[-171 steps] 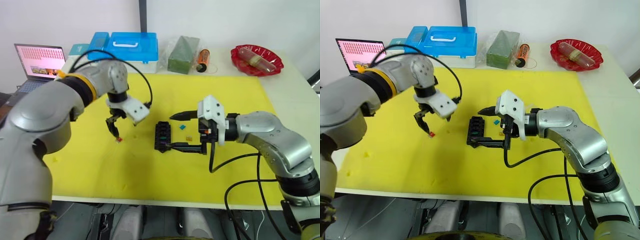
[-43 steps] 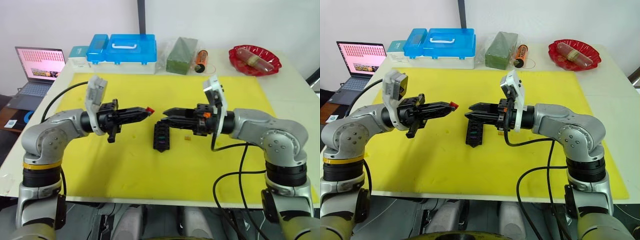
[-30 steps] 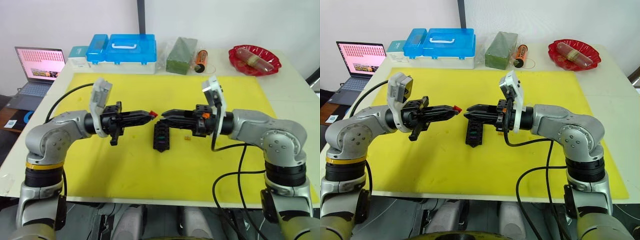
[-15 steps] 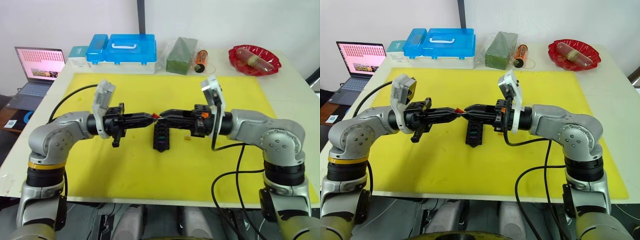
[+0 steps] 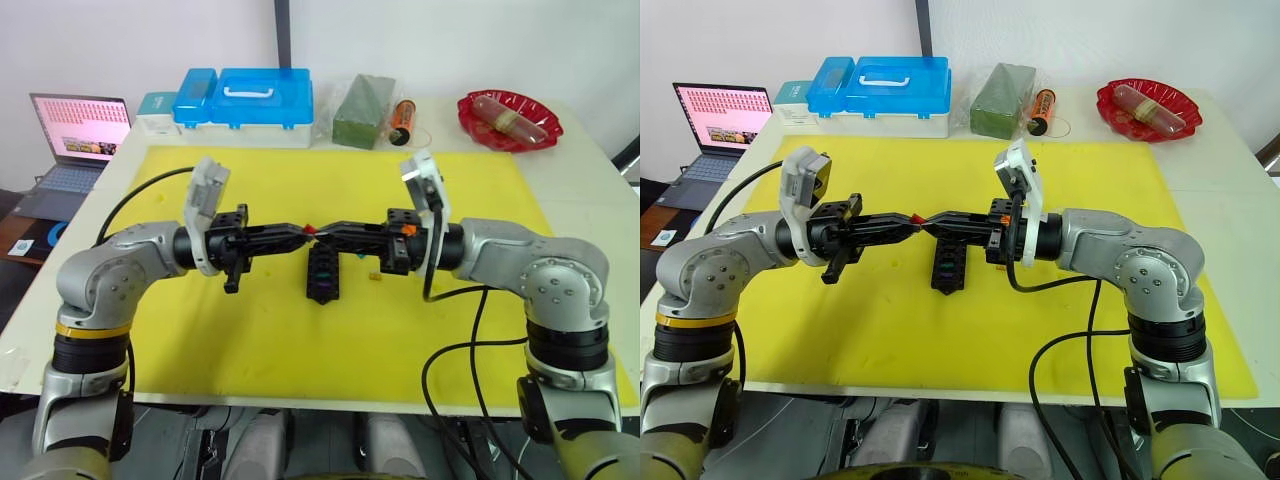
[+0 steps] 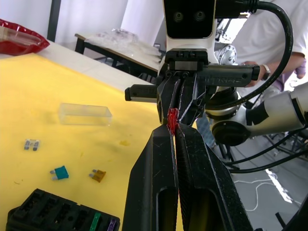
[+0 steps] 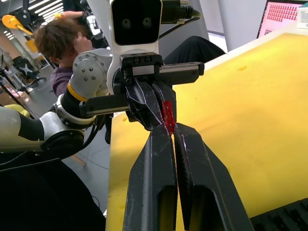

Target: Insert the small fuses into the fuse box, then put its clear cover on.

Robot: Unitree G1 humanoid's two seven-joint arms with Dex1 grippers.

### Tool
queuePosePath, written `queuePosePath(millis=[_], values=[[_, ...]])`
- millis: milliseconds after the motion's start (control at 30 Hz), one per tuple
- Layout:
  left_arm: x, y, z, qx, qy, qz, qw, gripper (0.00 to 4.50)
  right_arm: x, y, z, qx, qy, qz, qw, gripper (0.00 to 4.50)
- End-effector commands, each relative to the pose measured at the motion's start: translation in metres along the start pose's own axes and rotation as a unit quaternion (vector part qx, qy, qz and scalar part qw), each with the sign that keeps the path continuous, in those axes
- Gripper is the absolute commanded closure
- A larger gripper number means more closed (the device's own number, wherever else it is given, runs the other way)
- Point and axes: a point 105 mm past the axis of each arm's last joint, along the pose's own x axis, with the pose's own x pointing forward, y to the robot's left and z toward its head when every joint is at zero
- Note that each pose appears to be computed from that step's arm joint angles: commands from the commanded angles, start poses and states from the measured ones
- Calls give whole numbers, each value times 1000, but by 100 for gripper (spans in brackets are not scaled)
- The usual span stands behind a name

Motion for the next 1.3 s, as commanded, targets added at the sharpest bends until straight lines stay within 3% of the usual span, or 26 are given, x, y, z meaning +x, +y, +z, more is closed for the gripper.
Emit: queuePosePath(millis=[33,233,400,567,667,1000,1300], values=[[0,-3,8,14,-2,-7,1000,450,1,7,11,-19,-17,17,1000,447],[-3,-3,4,12,12,0,1000,450,0,9,12,-21,-16,18,999,447],[-14,-1,-6,33,44,24,998,270,-1,8,11,-53,9,6,999,450],[-39,5,-46,95,98,86,987,82,-3,-8,-12,-188,129,-46,973,450],[-37,8,-63,137,100,100,980,3,-3,-22,-24,-245,184,-70,949,450],[-13,29,-88,201,62,143,967,3,-4,-47,-40,-310,256,-82,912,450],[-4,31,-89,207,51,135,968,3,-1,-49,-42,-310,260,-69,912,450]])
